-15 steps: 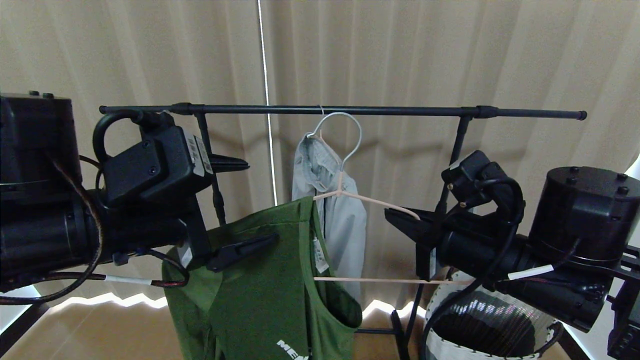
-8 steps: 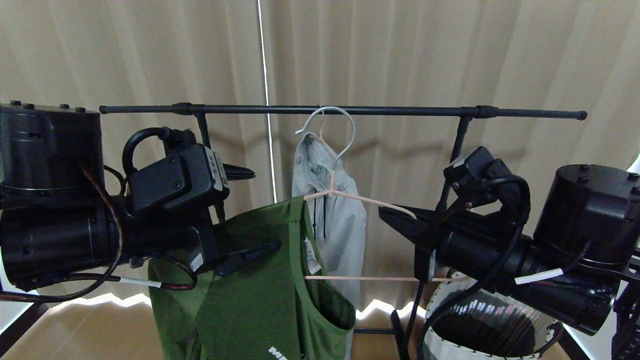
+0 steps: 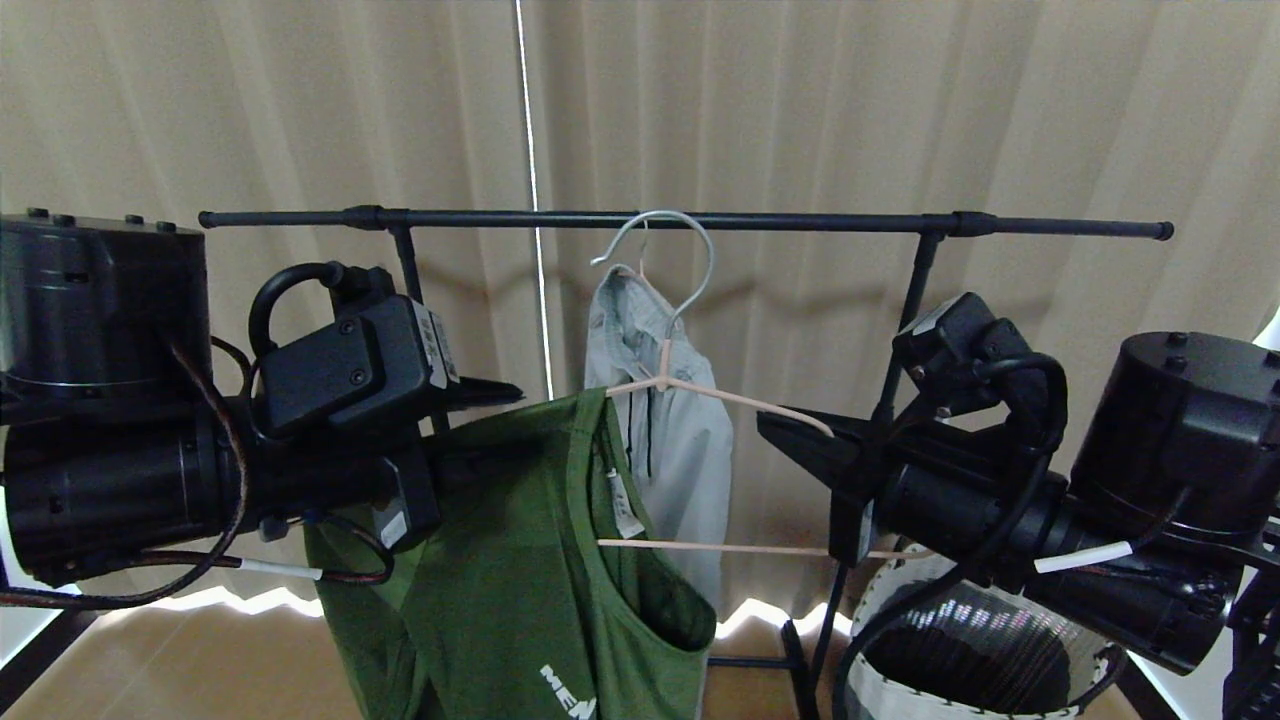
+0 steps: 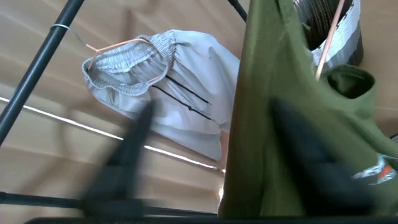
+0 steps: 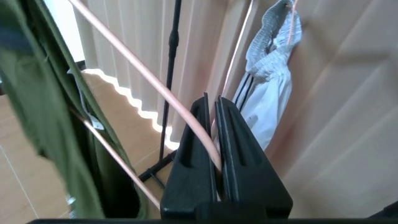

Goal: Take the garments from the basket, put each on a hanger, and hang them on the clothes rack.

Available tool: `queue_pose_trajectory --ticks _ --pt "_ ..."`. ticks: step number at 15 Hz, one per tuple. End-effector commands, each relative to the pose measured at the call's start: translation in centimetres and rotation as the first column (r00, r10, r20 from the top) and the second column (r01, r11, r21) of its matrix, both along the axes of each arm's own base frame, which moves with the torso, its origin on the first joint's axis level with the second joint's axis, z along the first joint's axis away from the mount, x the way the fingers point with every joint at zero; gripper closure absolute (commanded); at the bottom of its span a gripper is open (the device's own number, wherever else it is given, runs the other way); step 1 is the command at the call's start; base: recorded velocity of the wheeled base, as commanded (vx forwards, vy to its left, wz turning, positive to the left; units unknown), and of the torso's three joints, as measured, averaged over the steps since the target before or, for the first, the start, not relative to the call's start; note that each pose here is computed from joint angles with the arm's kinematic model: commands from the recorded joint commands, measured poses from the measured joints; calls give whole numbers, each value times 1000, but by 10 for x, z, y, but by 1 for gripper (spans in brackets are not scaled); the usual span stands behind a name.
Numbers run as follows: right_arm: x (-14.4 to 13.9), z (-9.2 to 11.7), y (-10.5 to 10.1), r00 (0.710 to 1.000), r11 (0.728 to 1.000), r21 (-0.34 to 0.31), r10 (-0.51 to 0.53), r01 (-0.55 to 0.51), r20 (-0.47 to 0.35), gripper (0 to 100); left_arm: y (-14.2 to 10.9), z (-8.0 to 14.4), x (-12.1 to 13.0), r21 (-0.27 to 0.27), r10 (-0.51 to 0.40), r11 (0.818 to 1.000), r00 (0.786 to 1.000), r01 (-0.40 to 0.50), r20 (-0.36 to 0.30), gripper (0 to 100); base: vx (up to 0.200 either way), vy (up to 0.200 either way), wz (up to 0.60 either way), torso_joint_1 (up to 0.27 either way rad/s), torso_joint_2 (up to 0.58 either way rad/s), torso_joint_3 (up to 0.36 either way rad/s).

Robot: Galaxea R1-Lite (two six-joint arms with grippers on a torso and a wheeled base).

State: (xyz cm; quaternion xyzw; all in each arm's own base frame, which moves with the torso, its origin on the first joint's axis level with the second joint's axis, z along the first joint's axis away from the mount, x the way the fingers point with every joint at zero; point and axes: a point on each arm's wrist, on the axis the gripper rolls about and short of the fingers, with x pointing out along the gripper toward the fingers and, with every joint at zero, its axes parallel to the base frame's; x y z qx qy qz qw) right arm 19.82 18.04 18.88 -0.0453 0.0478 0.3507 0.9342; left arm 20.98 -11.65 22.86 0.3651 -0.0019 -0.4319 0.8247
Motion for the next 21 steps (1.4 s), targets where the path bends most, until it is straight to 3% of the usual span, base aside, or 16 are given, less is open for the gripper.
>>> queue_pose_trajectory --ticks 1,6,8,9,10,14,17,21 --pt "-1 0 1 1000 1000 0 6 -6 -2 100 0 0 0 0 1 1000 1000 -1 1 100 0 0 0 0 0 0" --pt "-2 1 0 1000 1000 5 4 -4 2 100 1 -6 -1 5 3 1000 1000 -3 -15 100 0 0 0 0 0 0" --pt "-2 1 0 1000 1000 5 4 -4 4 100 2 -12 -1 -4 8 1000 1000 -8 0 100 0 0 0 0 0 0" --pt "-2 1 0 1000 1000 4 3 -3 7 100 2 -14 -1 -27 16 1000 999 -15 38 100 0 0 0 0 0 0" --pt "-2 1 0 1000 1000 4 3 -3 7 0 4 -15 0 -36 38 999 997 -36 67 100 0 0 0 0 0 0" --pt "-3 2 -2 1000 1000 7 -7 6 10 0 8 -14 1 -43 88 995 994 -85 71 100 0 0 0 0 0 0" --pt "-11 9 -21 999 999 25 -40 40 32 0 15 -16 0 -49 156 987 986 -154 52 100 0 0 0 0 0 0" --pt "-17 6 -42 995 995 22 -94 93 28 0 22 -16 -2 -67 277 959 961 -275 24 100 0 0 0 0 0 0"
